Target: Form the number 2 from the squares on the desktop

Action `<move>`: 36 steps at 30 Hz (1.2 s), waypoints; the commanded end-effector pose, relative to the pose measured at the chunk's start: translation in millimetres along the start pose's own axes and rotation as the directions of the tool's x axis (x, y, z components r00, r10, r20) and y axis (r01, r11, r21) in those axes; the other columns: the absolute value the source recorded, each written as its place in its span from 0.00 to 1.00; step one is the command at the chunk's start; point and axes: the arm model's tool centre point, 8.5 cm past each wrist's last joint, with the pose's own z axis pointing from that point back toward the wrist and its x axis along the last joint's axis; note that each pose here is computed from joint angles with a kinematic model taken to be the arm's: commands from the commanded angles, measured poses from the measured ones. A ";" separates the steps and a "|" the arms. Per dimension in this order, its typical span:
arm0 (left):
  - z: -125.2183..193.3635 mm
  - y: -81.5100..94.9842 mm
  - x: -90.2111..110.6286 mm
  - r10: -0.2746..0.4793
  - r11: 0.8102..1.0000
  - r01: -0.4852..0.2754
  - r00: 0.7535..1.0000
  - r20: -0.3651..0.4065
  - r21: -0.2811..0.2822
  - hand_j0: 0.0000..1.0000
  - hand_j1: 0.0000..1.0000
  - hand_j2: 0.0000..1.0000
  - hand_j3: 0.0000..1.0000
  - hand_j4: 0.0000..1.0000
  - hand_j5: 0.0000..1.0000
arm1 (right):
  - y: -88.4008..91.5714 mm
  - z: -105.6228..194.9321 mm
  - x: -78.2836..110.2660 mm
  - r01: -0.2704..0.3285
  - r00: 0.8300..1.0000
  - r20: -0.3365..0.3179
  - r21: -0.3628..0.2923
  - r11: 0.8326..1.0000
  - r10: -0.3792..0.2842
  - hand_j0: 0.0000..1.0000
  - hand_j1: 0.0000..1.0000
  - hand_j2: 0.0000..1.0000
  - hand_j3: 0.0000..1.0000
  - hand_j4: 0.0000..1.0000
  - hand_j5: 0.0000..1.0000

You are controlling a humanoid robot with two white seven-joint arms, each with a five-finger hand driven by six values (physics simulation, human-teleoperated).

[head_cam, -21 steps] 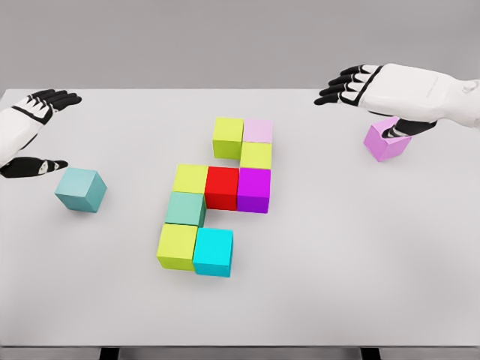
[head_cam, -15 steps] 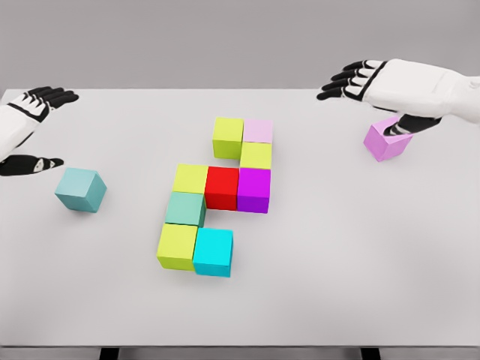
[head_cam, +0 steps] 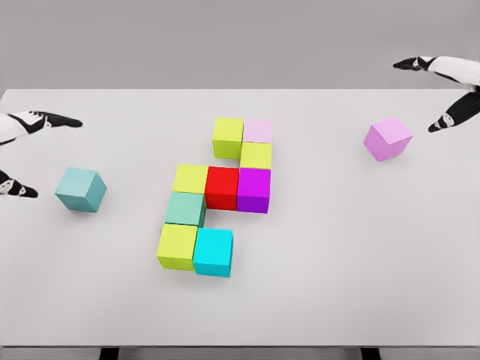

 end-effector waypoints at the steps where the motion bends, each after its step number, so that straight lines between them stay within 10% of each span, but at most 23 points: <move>1: -1.2 -7.8 -16.9 0.144 0.988 -0.151 0.972 -0.184 -0.025 1.00 1.00 1.00 1.00 1.00 1.00 | 14.5 -8.4 -14.8 0.028 0.999 -0.041 0.042 0.999 -0.027 1.00 1.00 1.00 1.00 1.00 1.00; 11: -44.5 -22.3 -22.9 -0.012 1.000 0.014 0.970 -0.241 0.007 1.00 1.00 1.00 1.00 1.00 1.00 | 40.0 -55.2 -2.6 -0.196 0.978 -0.053 0.125 0.973 0.204 1.00 1.00 1.00 1.00 1.00 1.00; 21: -41.3 -16.0 -20.2 -0.078 0.995 0.059 0.963 -0.258 -0.079 1.00 1.00 1.00 1.00 1.00 1.00 | 52.3 -72.4 -7.0 -0.186 0.981 -0.027 0.157 0.970 0.193 1.00 1.00 1.00 1.00 1.00 1.00; 36: -73.4 -67.5 -34.6 -0.143 0.979 0.079 0.922 -0.359 -0.187 1.00 1.00 1.00 1.00 1.00 1.00 | 62.3 -100.6 -15.2 -0.232 0.968 -0.047 0.205 0.951 0.247 1.00 1.00 1.00 1.00 1.00 1.00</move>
